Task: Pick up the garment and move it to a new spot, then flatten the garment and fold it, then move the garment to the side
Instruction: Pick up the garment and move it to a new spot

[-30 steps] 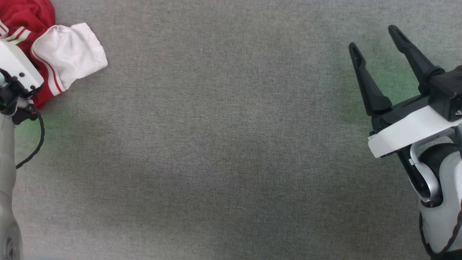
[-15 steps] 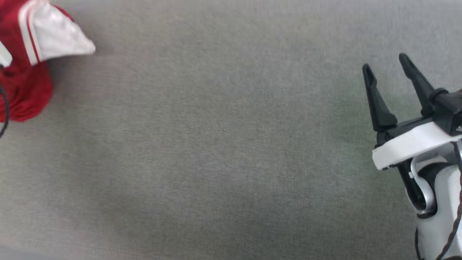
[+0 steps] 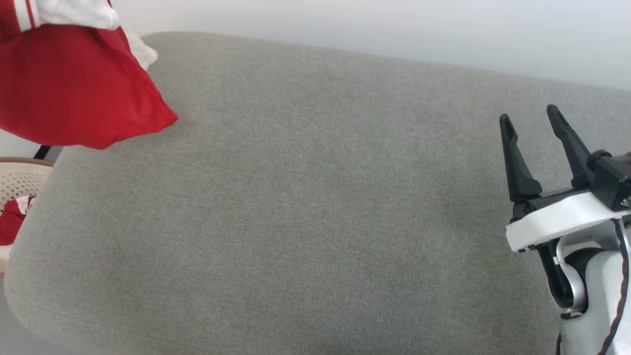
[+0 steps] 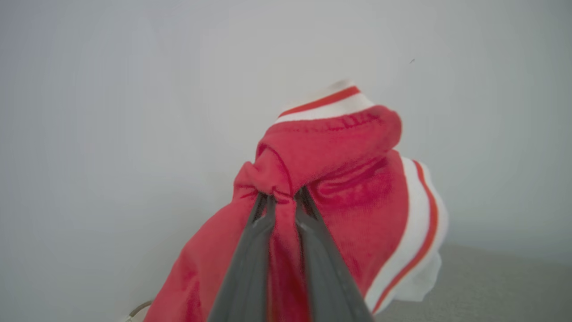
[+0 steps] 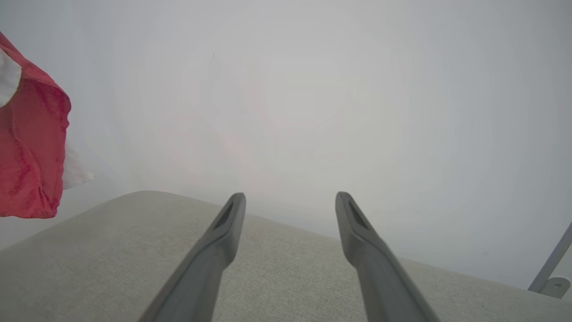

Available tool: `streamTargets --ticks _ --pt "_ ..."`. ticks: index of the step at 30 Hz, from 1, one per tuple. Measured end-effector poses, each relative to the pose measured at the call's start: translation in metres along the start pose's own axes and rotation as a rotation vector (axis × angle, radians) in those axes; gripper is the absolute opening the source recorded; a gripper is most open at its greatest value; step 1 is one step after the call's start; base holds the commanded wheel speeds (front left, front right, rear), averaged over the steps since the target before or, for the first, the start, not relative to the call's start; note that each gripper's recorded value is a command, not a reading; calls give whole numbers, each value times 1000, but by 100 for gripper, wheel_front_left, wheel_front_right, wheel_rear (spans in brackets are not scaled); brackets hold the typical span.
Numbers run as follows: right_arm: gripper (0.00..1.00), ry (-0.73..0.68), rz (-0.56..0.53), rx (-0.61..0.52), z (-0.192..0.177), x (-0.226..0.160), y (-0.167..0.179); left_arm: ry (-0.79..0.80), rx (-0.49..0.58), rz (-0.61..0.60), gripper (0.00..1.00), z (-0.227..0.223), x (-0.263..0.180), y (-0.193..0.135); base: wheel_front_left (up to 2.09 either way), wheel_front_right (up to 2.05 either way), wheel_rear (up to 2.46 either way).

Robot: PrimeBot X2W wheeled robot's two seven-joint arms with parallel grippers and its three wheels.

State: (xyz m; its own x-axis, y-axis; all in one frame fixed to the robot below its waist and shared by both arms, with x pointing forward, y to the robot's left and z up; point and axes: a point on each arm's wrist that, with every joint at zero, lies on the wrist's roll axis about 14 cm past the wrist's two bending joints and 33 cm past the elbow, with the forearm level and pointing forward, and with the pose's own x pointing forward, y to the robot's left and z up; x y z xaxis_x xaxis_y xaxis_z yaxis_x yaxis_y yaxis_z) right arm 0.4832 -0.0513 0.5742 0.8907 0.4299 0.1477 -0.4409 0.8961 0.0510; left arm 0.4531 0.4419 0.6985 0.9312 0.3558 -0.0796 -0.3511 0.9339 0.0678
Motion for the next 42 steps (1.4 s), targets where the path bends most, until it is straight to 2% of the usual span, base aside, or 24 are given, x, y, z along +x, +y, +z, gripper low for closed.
streamTargets --ticks 7,16,23,28,29,34,42 --pt "100 -47 -30 2 19 -10 -1 -64 32 -96 0 39 -29 -18 0 0 0" --pt "100 -74 -148 1 31 -37 -34 -56 70 -276 0 52 -48 -90 0 0 0" --pt "100 -76 -288 -19 35 -74 -75 -50 113 -499 0 52 -68 -180 0 0 0" --pt "100 -73 -391 -33 37 -106 -101 -15 156 -674 0 37 -87 -250 0 0 0" --pt "100 -67 -427 -36 36 -118 -110 11 178 -737 0 25 -93 -275 0 0 0" --pt "100 -46 -502 -29 29 -144 -125 157 217 -894 0 -35 -108 -336 0 0 0" --pt "100 17 -529 9 1 -156 -128 548 267 -1026 0 -175 -125 -386 0 0 0"
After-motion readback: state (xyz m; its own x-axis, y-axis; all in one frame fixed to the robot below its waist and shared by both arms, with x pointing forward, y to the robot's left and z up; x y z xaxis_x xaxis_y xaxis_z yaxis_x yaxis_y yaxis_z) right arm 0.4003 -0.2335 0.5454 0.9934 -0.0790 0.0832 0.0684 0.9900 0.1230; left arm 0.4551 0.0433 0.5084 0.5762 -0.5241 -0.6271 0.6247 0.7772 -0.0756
